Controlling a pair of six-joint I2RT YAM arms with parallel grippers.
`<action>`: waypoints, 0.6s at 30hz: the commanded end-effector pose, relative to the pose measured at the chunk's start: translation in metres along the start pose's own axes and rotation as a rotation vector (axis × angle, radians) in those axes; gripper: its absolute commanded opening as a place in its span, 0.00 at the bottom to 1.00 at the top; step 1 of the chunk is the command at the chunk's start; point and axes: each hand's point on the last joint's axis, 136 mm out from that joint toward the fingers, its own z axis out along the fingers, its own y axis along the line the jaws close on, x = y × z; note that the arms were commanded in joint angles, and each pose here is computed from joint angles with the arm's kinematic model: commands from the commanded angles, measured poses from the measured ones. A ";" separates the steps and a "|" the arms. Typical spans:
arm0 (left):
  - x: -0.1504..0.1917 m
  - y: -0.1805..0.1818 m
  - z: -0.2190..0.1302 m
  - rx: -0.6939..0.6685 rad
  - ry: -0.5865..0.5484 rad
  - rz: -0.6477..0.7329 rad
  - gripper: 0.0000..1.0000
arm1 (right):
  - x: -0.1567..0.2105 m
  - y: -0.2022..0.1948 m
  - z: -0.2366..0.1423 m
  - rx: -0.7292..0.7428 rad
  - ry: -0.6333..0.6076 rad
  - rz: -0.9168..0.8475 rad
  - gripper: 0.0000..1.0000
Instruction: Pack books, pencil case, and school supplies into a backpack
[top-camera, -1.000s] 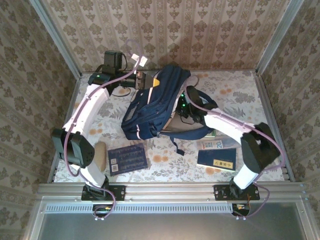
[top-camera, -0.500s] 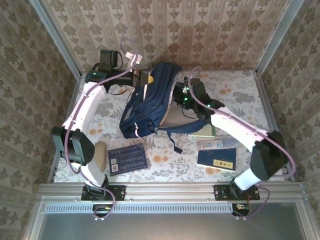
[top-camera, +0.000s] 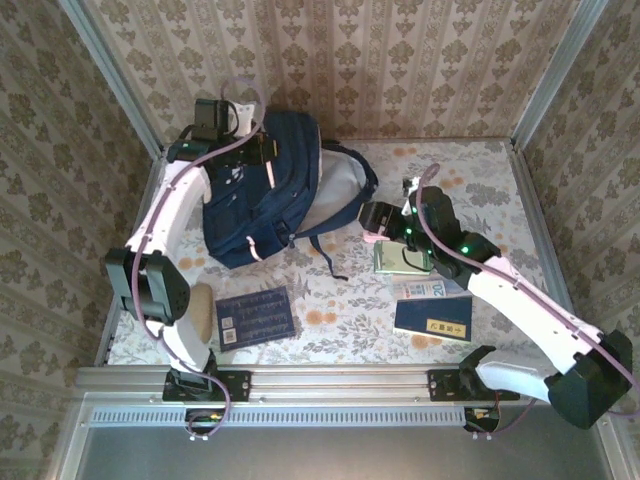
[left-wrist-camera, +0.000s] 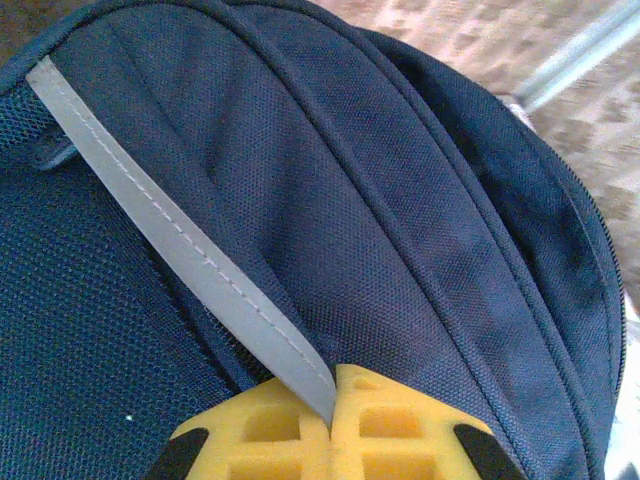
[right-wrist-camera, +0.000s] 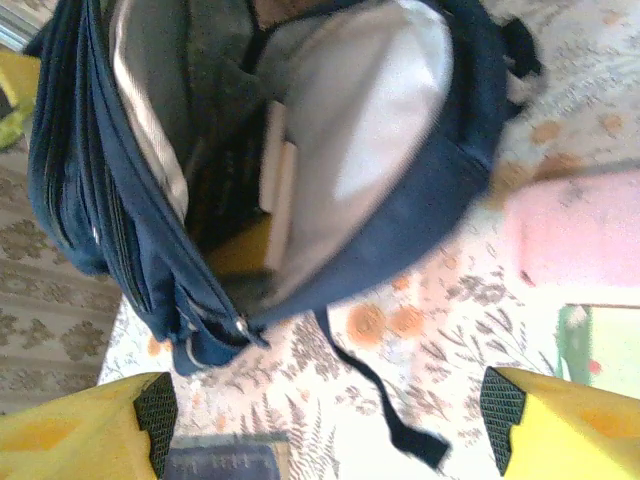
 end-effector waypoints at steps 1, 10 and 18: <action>-0.023 0.030 0.004 -0.153 -0.061 -0.011 0.07 | 0.020 -0.022 -0.010 0.057 0.039 -0.036 0.82; -0.005 0.025 0.019 -0.173 0.015 -0.032 0.51 | 0.036 -0.033 -0.017 0.075 0.085 -0.109 0.82; -0.006 0.008 -0.047 -0.205 -0.078 -0.071 0.60 | 0.044 -0.028 -0.013 0.052 0.113 -0.123 0.82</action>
